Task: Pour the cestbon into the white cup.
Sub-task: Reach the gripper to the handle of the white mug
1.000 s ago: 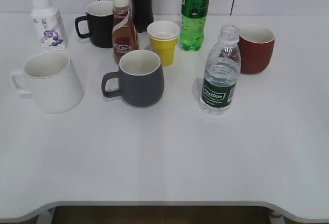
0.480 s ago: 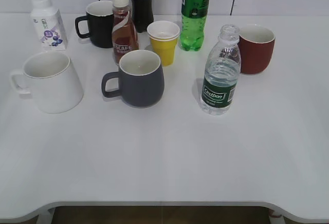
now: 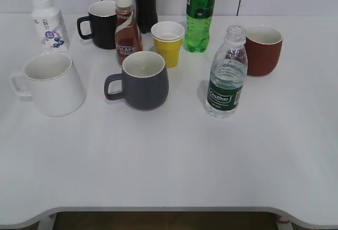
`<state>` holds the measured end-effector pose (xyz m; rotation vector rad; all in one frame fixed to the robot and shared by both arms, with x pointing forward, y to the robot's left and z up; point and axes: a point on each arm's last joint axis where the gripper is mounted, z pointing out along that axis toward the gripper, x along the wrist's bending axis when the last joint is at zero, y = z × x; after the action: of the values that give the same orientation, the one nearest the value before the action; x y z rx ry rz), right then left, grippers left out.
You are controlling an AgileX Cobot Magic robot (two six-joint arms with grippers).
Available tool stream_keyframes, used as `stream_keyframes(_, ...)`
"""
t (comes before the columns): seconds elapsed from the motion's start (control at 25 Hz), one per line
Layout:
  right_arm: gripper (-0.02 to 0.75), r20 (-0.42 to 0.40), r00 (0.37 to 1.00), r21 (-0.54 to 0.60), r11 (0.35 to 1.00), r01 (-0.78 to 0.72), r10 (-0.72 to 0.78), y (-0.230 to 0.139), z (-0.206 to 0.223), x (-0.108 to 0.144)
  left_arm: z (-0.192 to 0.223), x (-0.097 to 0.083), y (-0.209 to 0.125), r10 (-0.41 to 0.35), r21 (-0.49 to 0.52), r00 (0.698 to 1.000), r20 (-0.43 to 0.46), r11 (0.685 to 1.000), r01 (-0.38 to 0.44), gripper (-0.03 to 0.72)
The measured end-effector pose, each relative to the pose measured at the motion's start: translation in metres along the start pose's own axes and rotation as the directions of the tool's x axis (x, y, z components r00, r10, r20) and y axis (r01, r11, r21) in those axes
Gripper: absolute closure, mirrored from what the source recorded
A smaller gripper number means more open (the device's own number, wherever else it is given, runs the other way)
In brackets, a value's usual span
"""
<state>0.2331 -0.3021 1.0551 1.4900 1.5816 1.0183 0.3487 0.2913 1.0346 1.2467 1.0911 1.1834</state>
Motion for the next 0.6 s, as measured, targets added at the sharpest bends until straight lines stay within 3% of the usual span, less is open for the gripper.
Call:
stream_keyframes(0.16, 0.163, -0.007, 1.000, 0.000, 1.000, -0.004, 0.004, 0.000, 0.000, 0.001, 0.036, -0.002, -0.021, -0.004, 0.078, 1.000, 0.026, 0.997, 0.002, 0.447)
stream_keyframes(0.32, 0.163, -0.007, 1.000, 0.000, 1.000, -0.004, 0.004, 0.000, 0.000, 0.001, 0.069, -0.004, -0.061, -0.026, 0.228, 0.999, 0.044, 0.974, 0.015, 0.447)
stream_keyframes(0.44, 0.163, -0.008, 1.000, 0.000, 1.000, -0.005, 0.005, 0.000, 0.000, 0.001, 0.085, -0.006, -0.087, -0.043, 0.277, 0.998, 0.053, 0.960, 0.027, 0.447)
stream_keyframes(0.6, 0.163, -0.008, 1.000, 0.000, 1.000, -0.005, 0.005, 0.000, 0.000, 0.001, 0.098, -0.007, -0.111, -0.065, 0.252, 0.996, 0.062, 0.967, 0.047, 0.447)
